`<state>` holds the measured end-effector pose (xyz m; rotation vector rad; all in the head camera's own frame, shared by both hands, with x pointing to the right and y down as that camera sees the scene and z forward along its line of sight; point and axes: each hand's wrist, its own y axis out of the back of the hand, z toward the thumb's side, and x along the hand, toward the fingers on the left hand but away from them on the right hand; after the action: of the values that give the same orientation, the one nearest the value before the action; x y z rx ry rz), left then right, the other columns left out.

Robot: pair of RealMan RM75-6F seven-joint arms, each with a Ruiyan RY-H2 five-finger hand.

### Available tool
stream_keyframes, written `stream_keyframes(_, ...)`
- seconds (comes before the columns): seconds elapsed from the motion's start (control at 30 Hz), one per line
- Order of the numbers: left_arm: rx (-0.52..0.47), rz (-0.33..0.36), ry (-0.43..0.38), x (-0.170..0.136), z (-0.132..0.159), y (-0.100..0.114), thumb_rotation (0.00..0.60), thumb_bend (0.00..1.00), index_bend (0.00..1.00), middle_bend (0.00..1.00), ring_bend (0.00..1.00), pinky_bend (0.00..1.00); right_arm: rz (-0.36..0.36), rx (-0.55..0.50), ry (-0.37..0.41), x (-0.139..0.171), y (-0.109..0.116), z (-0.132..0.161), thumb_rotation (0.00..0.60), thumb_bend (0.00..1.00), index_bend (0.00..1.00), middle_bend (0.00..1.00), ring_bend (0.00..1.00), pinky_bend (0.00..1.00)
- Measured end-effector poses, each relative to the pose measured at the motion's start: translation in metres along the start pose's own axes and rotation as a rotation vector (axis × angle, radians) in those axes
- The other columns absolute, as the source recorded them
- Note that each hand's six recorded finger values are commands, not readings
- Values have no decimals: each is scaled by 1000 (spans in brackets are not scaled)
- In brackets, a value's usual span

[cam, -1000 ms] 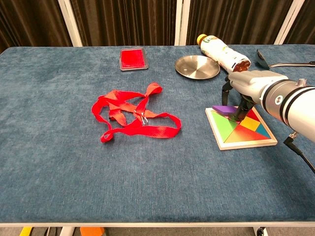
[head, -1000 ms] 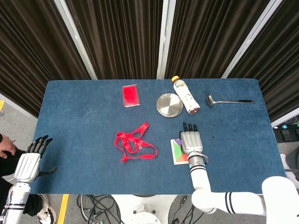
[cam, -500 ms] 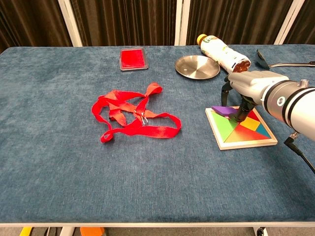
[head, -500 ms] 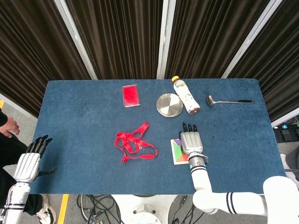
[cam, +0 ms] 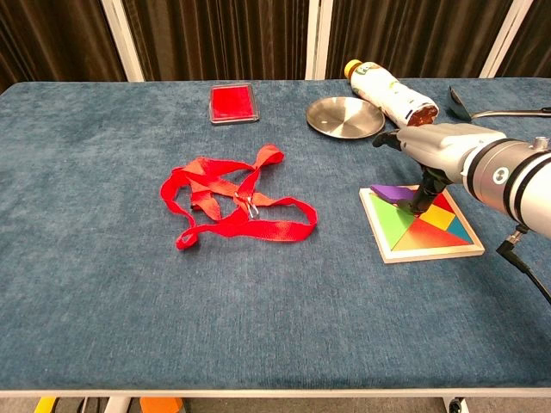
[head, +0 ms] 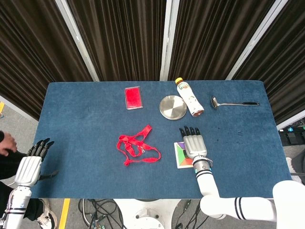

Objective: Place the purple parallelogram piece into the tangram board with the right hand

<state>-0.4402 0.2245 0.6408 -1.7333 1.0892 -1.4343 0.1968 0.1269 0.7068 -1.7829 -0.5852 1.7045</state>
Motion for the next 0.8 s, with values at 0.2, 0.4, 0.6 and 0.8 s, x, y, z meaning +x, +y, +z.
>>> stream_keyframes(0.2, 2, -1, -1, 0, 1, 0, 600, 61, 112, 39, 0, 151, -5, 21, -2, 0, 1, -4, 600, 312, 3, 0, 0, 0)
stream_keyframes(0.4, 6, -7, -3, 1, 2, -1, 600, 61, 113, 40, 0, 152, -17, 53, -17, 0, 3, -13, 600, 312, 0, 0, 0, 0)
stream_keyframes(0.6, 10, -9, -4, 1, 2, -1, 600, 61, 112, 40, 0, 153, -3, 60, -19, -1, -2, -16, 600, 313, 0, 0, 0, 0)
stream_keyframes(0.8, 11, -11, -2, 1, 2, -2, 600, 61, 113, 39, 0, 153, 10, 60, -27, -2, -7, -20, 600, 315, 0, 0, 0, 0)
